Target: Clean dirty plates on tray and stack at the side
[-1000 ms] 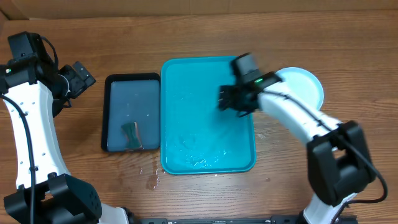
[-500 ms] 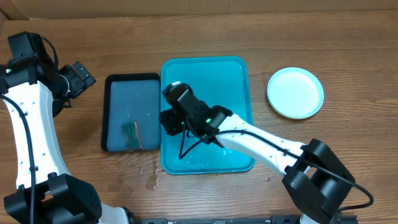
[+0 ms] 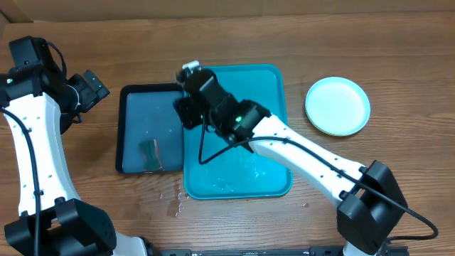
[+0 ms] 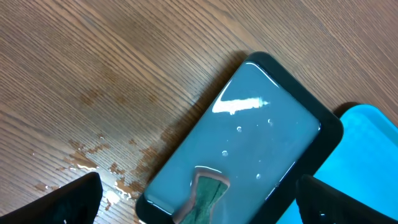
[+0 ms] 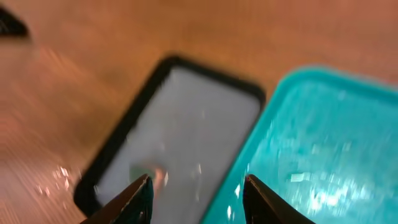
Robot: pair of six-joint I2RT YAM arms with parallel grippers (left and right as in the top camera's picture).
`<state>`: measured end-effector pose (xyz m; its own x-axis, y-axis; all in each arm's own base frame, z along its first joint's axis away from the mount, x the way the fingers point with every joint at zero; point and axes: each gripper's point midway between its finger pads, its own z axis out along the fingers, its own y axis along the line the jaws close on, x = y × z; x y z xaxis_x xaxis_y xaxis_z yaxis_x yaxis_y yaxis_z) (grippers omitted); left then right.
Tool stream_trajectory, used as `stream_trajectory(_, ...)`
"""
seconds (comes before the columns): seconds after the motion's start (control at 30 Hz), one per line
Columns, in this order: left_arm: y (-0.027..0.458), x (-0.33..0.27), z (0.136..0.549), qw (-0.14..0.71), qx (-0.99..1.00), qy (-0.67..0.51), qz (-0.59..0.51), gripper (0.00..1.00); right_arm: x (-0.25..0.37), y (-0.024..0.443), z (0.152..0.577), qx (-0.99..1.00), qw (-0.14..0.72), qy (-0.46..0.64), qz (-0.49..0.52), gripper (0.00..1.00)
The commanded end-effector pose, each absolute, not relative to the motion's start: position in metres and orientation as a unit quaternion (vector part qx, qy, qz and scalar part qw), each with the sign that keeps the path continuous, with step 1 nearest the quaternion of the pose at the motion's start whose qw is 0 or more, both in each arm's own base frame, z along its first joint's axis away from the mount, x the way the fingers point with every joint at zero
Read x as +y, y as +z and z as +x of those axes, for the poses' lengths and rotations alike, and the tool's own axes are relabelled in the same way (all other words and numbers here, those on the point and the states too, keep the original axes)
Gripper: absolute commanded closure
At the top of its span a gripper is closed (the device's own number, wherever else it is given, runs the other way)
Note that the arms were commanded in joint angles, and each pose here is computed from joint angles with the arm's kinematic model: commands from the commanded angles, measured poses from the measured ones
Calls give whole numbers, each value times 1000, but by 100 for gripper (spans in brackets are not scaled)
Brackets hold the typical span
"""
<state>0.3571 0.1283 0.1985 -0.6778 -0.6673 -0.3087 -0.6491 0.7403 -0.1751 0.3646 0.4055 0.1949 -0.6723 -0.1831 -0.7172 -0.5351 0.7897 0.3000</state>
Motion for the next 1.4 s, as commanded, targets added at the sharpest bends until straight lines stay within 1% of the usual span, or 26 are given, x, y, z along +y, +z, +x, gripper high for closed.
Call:
stream_trajectory(0.0,209,130,359,194,911,-23,-363,0,412,162,365,890,317,247,-214,51)
stream_trajectory(0.07,209,130,359,194,911,-23,-363,0,417,143,360,896,294,249,-220,50)
stream_trajectory(0.17,209,130,359,194,911,-23,-363,0,423,110,356,906,268,237,-226,44)
stream_trajectory(0.27,209,130,359,194,911,-23,-363,0,428,91,351,910,253,231,-233,44)
stream_trajectory(0.43,209,130,359,194,911,-23,-363,0,429,90,349,912,248,237,-223,38)
stream_trajectory(0.53,209,130,359,194,911,-23,-363,0,425,86,347,917,239,228,-221,37)
stream_trajectory(0.6,209,130,359,194,911,-23,-363,0,421,95,353,916,247,232,-216,36)
stream_trajectory(0.67,209,130,359,194,911,-23,-363,0,412,115,365,913,263,238,-203,36)
stream_trajectory(0.7,209,130,359,194,911,-23,-363,0,403,130,371,911,273,241,-194,34)
stream_trajectory(0.77,209,130,359,194,911,-23,-363,0,390,144,377,912,279,241,-182,33)
stream_trajectory(0.83,209,130,359,194,911,-23,-363,0,370,154,383,917,278,231,-168,27)
stream_trajectory(0.97,209,130,359,194,911,-23,-363,0,319,160,392,937,258,198,-129,21)
stream_trajectory(1.03,209,130,359,194,911,-23,-363,0,293,158,397,947,244,180,-106,15)
stream_trajectory(1.07,209,130,359,194,911,-23,-363,0,276,153,400,954,232,169,-91,14)
stream_trajectory(1.27,209,130,359,194,911,-23,-363,0,199,126,397,980,158,116,-20,13)
stream_trajectory(1.37,209,130,359,194,911,-23,-363,0,177,116,394,985,137,101,-10,14)
